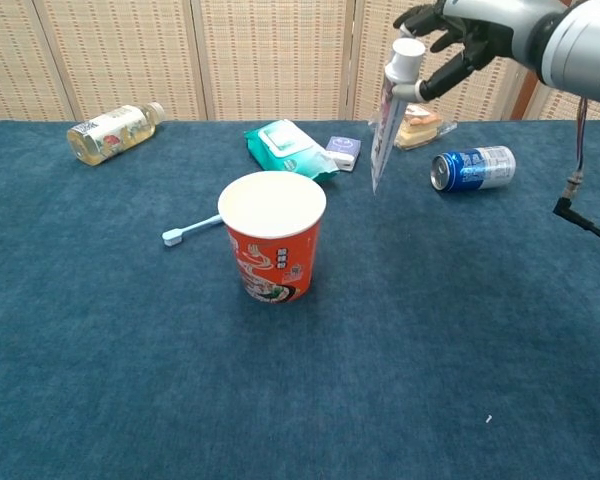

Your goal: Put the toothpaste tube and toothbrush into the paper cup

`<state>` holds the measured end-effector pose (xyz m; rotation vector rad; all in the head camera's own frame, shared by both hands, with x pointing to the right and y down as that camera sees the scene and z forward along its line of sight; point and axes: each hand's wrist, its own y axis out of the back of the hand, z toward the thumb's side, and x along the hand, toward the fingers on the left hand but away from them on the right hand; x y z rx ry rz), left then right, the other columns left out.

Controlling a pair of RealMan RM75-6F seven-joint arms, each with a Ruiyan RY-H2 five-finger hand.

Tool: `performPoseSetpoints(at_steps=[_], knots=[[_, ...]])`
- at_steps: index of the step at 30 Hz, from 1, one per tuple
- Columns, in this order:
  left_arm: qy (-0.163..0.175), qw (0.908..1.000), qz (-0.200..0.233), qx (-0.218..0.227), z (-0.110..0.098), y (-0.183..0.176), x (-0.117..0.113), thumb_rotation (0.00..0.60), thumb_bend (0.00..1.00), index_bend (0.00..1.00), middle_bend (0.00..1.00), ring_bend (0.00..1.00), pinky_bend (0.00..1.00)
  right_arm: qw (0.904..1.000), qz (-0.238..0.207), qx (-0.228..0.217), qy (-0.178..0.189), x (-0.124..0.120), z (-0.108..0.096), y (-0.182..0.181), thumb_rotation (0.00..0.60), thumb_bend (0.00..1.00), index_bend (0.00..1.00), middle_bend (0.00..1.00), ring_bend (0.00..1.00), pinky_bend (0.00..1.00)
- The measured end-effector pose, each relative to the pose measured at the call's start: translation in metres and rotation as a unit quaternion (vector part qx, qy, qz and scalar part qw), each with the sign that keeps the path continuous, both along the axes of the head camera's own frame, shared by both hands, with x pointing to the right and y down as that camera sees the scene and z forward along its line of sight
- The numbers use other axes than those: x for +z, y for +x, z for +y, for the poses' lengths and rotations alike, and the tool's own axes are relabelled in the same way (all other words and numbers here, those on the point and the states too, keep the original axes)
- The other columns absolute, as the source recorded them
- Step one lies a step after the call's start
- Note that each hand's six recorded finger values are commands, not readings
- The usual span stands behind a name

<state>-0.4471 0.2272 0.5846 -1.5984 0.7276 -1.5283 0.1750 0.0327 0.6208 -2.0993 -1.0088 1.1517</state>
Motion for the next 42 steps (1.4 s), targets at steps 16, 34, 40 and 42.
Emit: performPoseSetpoints(at_steps=[16, 34, 40, 42], knots=[[0.000, 1.0000, 0.000, -0.002, 0.000, -0.001, 0.001, 0.600, 0.66, 0.07, 0.00, 0.00, 0.00, 0.9956, -0.093, -0.014, -0.001, -0.044, -0.010, -0.035, 0.600, 0.33, 0.71, 0.08, 0.00, 0.11], [0.000, 1.0000, 0.000, -0.006, 0.002, -0.003, 0.000, 0.600, 0.66, 0.07, 0.00, 0.00, 0.00, 0.9867, -0.151, -0.050, -0.032, -0.056, 0.009, -0.061, 0.600, 0.33, 0.71, 0.08, 0.00, 0.11], [-0.001, 1.0000, -0.001, -0.006, 0.002, -0.004, 0.000, 0.600, 0.66, 0.07, 0.00, 0.00, 0.00, 0.9862, -0.149, -0.059, -0.041, -0.050, 0.019, -0.063, 0.600, 0.33, 0.71, 0.08, 0.00, 0.12], [-0.002, 1.0000, -0.001, -0.006, 0.003, -0.004, 0.000, 0.600, 0.66, 0.07, 0.00, 0.00, 0.00, 0.9862, -0.147, -0.060, -0.046, -0.045, 0.023, -0.064, 0.600, 0.33, 0.71, 0.08, 0.00, 0.12]])
